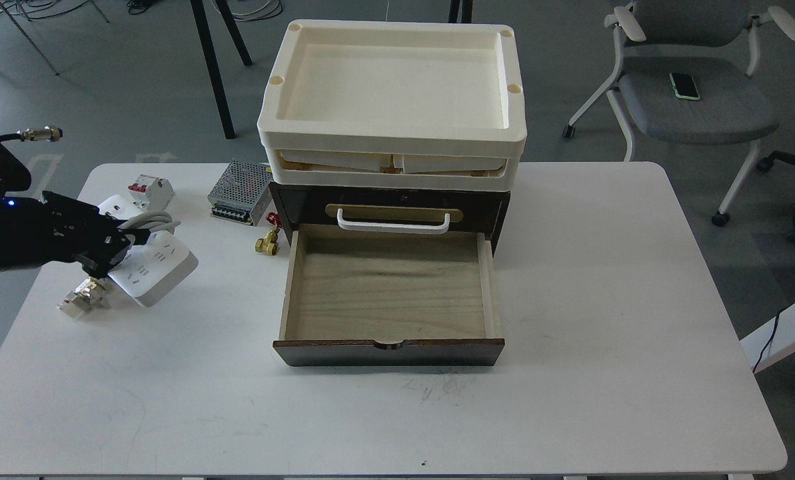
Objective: Put charging cable into cabinet
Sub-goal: 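Carry the power strip with the left gripper over the open drawer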
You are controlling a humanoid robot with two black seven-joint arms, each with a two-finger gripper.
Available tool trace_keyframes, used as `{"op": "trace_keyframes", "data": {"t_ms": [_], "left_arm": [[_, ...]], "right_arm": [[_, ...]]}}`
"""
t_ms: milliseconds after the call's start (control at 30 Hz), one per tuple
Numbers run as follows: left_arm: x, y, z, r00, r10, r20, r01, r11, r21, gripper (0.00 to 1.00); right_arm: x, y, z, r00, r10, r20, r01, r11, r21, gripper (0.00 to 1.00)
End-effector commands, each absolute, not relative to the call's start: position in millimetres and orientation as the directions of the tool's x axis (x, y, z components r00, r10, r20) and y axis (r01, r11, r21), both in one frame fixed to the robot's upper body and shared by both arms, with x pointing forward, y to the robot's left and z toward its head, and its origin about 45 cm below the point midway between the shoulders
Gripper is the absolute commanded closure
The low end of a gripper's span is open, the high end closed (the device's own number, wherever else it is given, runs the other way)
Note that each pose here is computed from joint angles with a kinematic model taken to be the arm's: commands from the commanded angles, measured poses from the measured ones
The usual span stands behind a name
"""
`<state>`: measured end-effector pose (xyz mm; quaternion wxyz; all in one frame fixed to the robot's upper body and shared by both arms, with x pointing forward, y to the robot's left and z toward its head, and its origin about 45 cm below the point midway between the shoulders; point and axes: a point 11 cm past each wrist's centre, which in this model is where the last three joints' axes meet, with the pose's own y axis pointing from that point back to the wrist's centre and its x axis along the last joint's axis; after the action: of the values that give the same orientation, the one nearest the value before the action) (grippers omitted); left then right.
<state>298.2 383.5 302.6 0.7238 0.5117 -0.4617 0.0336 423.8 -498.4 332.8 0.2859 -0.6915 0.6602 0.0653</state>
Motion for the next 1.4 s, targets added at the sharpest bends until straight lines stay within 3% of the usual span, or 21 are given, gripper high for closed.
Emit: {"op": "trace_keyframes", "data": {"t_ms": [0,167,333,567,900,1367], "left_arm": [[279.2,339.0,318.3,0.609,-0.295,0.736,-0.457,0.628,0.63,1.0],[285.6,285.5,310.2,0.698,-0.138,0.703,-0.358,0.783,0.509,1.0],[300.4,245.8,296.8,0.764,-0.03,0.644,-0.304,0.865,0.4,1.0],[333.9,240.2,249.4,0.812,0.026,0.583,-0.331,0.843,0.424,1.0],[343.2,229.4,205.7,0.88,0.039,0.473,-0.29,0.833,0.472,1.0],[363.6,228.6,183.3,0.889,0.145,0.434,-0.357,0.814,0.459,1.0]], "right_arm": [[422.4,-499.1,329.2,0.115,-0.876,-0.469,-0.953,0.037,-0.301,0.0],[419.6,-501.4,324.0,0.105,-0.877,-0.47,-0.956,0.041,-0.29,0.0],[419.2,-502.1,323.3,0.102,-0.877,-0.469,-0.957,0.043,-0.288,0.0],[418.9,-502.6,322.0,0.099,-0.878,-0.469,-0.957,0.044,-0.286,0.0],[416.0,-505.3,316.4,0.087,-0.878,-0.471,-0.96,0.052,-0.274,0.0],[413.6,-507.1,312.3,0.079,-0.877,-0.473,-0.962,0.057,-0.266,0.0]]}}
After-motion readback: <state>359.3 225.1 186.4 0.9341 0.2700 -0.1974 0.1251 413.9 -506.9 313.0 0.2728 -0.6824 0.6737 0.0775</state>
